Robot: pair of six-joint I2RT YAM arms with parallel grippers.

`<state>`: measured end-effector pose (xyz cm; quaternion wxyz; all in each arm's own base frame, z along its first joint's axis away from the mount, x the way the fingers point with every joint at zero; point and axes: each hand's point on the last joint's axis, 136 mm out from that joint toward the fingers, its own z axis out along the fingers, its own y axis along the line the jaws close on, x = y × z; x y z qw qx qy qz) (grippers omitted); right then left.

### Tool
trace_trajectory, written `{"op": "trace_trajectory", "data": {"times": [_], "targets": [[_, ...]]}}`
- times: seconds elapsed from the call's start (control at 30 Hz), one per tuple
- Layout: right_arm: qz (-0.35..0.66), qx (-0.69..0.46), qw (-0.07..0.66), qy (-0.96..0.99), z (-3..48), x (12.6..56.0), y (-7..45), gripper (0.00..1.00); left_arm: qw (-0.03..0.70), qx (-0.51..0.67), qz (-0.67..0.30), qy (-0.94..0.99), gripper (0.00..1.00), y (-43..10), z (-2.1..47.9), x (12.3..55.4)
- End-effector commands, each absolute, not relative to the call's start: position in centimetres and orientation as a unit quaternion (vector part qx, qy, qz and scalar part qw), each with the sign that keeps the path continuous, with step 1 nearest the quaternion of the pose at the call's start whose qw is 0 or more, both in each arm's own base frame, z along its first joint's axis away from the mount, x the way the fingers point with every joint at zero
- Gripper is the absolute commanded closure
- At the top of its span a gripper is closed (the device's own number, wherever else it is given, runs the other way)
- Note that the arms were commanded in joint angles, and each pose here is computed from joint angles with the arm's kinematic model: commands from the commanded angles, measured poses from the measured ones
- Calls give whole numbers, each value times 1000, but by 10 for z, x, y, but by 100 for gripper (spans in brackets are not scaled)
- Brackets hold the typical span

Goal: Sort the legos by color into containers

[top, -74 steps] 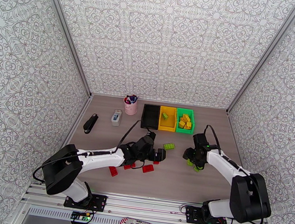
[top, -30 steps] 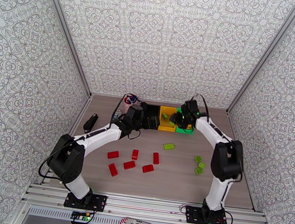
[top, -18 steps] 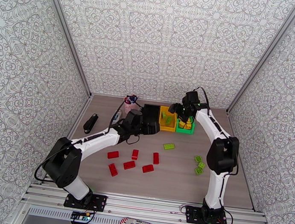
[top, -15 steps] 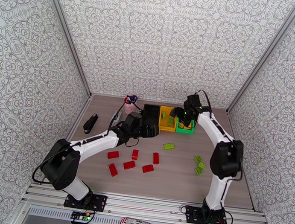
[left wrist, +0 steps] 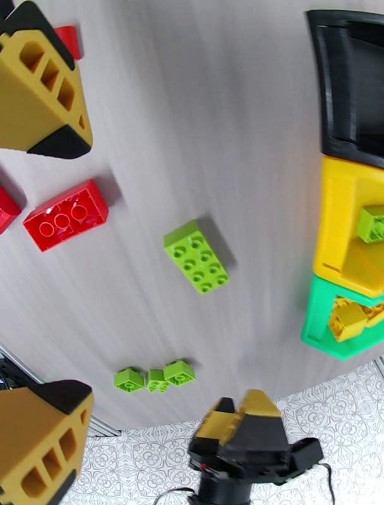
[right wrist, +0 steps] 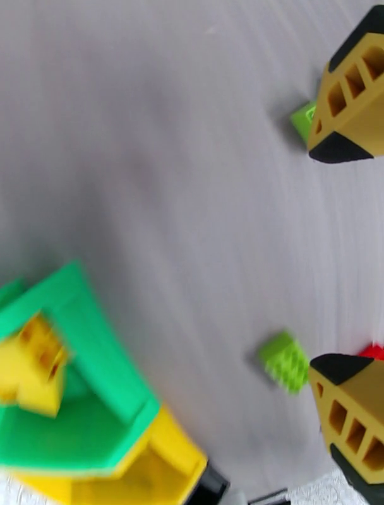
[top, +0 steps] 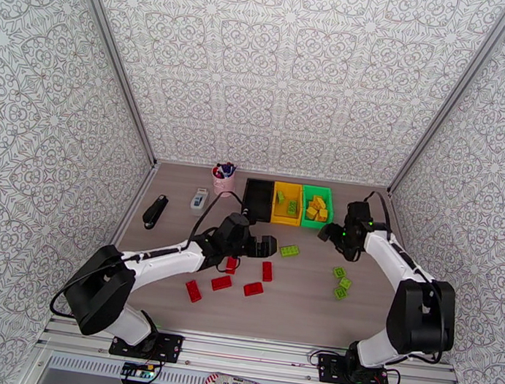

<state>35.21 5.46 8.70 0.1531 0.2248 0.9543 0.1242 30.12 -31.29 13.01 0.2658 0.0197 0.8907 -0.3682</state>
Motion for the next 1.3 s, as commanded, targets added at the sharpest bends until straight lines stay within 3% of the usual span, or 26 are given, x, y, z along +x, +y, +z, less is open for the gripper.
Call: {"op": "trace_trajectory", "data": {"times": [0.0,0.53,1.0,1.27], "targets": [[89,238,159,954,77,347,29,12,283,11,-384,879,1,-318,140,302],[118,262,87,954,17,333,28,14,280,8,-384,880,2,-317,138,300],[109,227,80,964,19,309,56,18,270,-7,-384,883,1,-316,129,304],[85,203,72,973,15,296,73,25,271,-11,-386,882,2,-314,128,303]]}}
